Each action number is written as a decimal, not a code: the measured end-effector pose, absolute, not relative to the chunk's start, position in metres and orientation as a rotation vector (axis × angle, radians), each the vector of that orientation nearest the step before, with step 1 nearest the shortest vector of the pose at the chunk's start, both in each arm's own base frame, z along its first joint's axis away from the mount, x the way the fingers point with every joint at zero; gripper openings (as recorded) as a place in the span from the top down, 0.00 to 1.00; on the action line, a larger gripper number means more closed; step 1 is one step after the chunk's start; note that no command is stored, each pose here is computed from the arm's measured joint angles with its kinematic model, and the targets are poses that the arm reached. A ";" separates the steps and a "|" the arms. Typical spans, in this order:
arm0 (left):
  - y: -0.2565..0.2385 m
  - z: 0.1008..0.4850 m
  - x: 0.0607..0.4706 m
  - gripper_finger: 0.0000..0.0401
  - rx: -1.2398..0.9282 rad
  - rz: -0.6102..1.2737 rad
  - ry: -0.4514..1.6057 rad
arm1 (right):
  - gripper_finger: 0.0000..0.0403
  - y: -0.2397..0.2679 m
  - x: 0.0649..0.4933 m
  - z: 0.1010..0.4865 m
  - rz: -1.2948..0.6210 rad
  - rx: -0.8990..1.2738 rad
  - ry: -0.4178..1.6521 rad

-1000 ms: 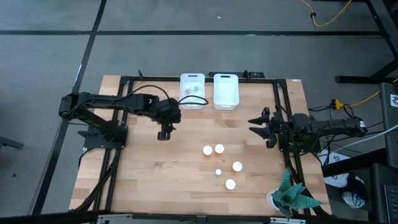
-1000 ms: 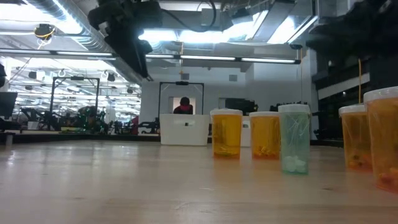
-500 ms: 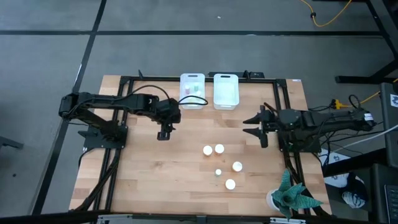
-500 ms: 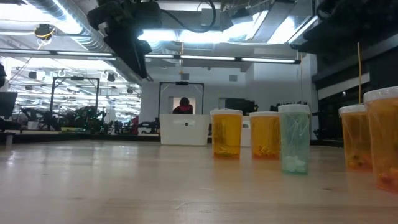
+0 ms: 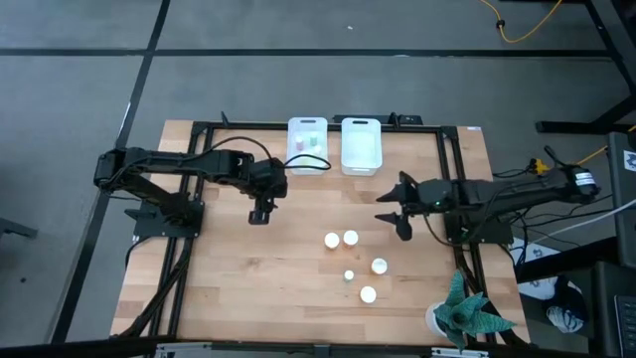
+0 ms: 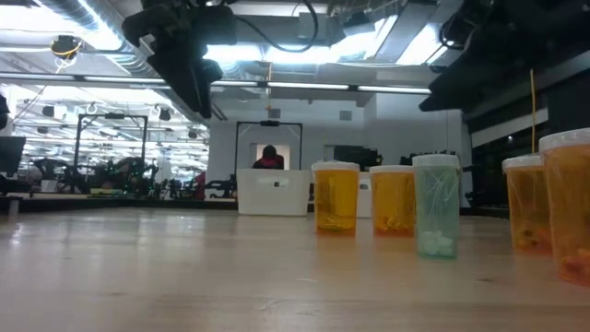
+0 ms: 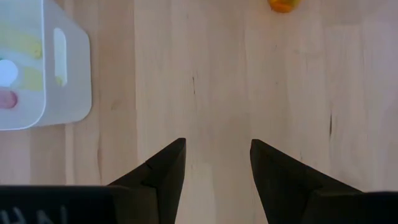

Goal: Pick and place medicine bottles into bin by pill shape (circle, oval)
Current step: Put the orange capsule bottle into the white right bin

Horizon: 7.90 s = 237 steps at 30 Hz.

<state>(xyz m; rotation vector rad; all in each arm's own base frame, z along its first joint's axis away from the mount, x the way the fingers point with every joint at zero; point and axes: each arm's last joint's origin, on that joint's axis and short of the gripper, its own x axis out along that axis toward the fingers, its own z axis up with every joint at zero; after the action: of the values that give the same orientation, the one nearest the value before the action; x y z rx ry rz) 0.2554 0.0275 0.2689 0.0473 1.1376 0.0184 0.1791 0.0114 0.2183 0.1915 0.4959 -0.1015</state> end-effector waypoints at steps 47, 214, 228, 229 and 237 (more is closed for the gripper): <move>0.028 0.269 0.256 0.57 0.072 0.031 1.136 | 0.37 0.047 0.326 0.170 0.153 0.066 1.136; 0.027 0.272 0.261 0.57 0.076 0.033 1.070 | 0.32 0.036 0.339 0.146 0.323 -0.041 0.804; 0.028 0.272 0.262 0.57 0.078 0.032 1.068 | 0.38 0.036 0.341 0.143 0.292 -0.037 0.799; 0.028 0.272 0.262 0.57 0.078 0.032 1.068 | 0.40 0.036 0.341 0.143 0.291 -0.037 0.797; 0.028 0.272 0.262 0.57 0.078 0.032 1.067 | 0.56 0.031 0.343 0.146 0.252 -0.004 0.777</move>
<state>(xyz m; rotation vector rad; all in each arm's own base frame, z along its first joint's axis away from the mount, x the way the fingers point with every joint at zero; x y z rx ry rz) 0.2617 0.0275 0.2720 0.0781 1.0675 0.0318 0.3429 0.0315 0.1464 -0.0039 0.7769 0.2520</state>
